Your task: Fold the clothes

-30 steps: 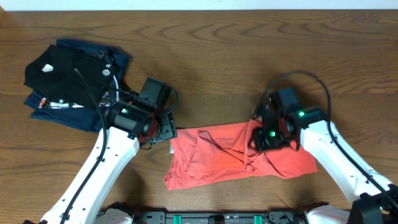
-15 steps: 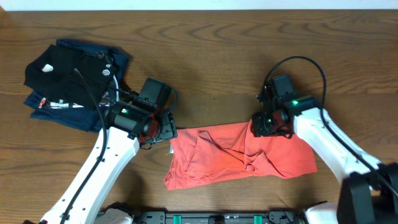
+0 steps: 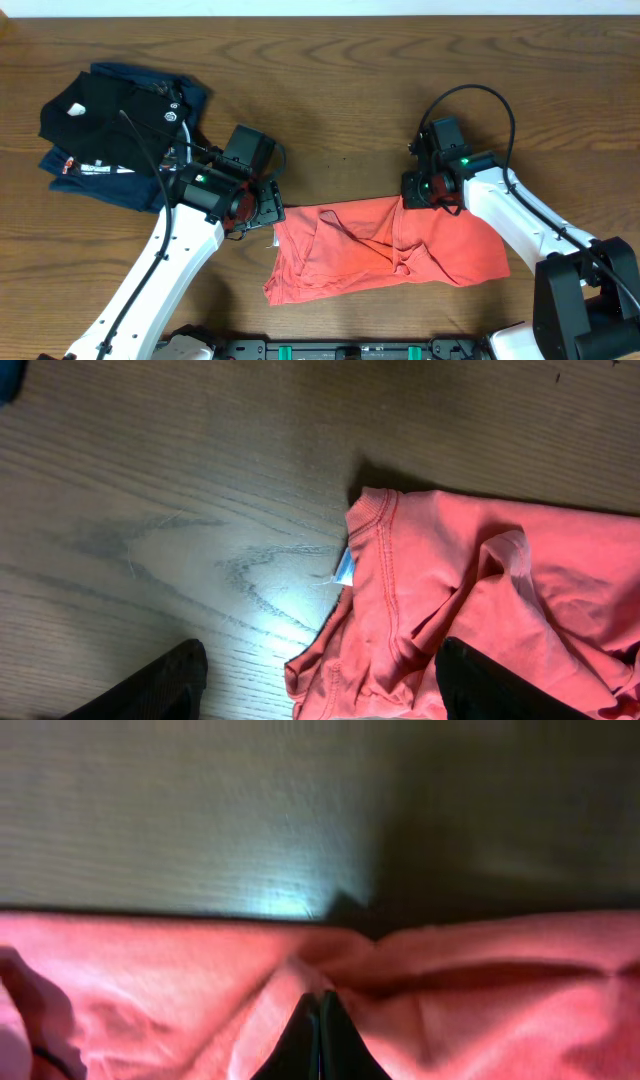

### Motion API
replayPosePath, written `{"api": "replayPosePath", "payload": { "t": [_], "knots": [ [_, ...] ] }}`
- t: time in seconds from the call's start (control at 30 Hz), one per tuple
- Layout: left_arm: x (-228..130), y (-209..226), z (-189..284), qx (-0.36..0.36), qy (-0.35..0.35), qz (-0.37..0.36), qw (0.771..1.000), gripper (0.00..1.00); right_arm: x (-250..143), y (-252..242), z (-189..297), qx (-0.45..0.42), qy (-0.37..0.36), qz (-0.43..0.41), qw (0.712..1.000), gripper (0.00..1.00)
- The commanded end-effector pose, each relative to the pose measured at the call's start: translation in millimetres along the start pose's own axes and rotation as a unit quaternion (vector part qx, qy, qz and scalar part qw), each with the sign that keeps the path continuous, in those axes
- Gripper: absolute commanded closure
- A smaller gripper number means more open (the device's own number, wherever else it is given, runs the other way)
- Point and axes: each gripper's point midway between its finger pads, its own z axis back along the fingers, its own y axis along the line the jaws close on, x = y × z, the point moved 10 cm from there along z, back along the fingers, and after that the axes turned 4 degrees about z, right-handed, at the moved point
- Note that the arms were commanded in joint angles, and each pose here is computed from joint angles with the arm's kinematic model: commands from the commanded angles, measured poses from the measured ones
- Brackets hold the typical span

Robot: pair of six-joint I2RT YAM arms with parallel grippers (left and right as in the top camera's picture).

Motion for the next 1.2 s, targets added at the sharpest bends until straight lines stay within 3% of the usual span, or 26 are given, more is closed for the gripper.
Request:
{"api": "replayPosePath", "payload": {
  "t": [0.0,0.17,0.33,0.5,0.8,0.93,1.17],
  "knots": [
    [1.3,1.4,1.7,0.003,-0.006,-0.001,1.0,0.25,1.6,8.3,-3.3,0.029,-0.006,0.025,0.999,0.99],
    [1.3,1.5,1.7,0.003,-0.006,-0.001,1.0,0.25,9.2,4.6,7.3,0.004,-0.014,0.02,1.0,0.99],
    [0.5,2.0,1.7,0.005,-0.003,-0.001,1.0,0.22,15.8,-28.1,63.8,-0.154,-0.008,-0.078,0.985,0.95],
    [-4.0,-0.2,-1.3,-0.014,0.022,-0.002,1.0,0.2,0.0,-59.6,84.4,-0.182,0.039,-0.138,0.973,0.95],
    [-23.8,-25.0,-30.6,-0.113,0.094,-0.095,0.985,0.2,-67.4,-75.5,32.3,-0.14,0.155,-0.198,0.958,0.96],
    [-33.0,-44.8,-41.8,-0.167,0.11,-0.142,0.97,0.2,-86.1,-79.5,12.5,-0.142,0.155,-0.21,0.955,0.96],
    [-45.2,-65.1,-79.1,-0.141,0.15,-0.166,0.964,0.2,-86.5,-83.4,-7.3,-0.132,0.101,-0.206,0.964,0.95]
  ]
}}
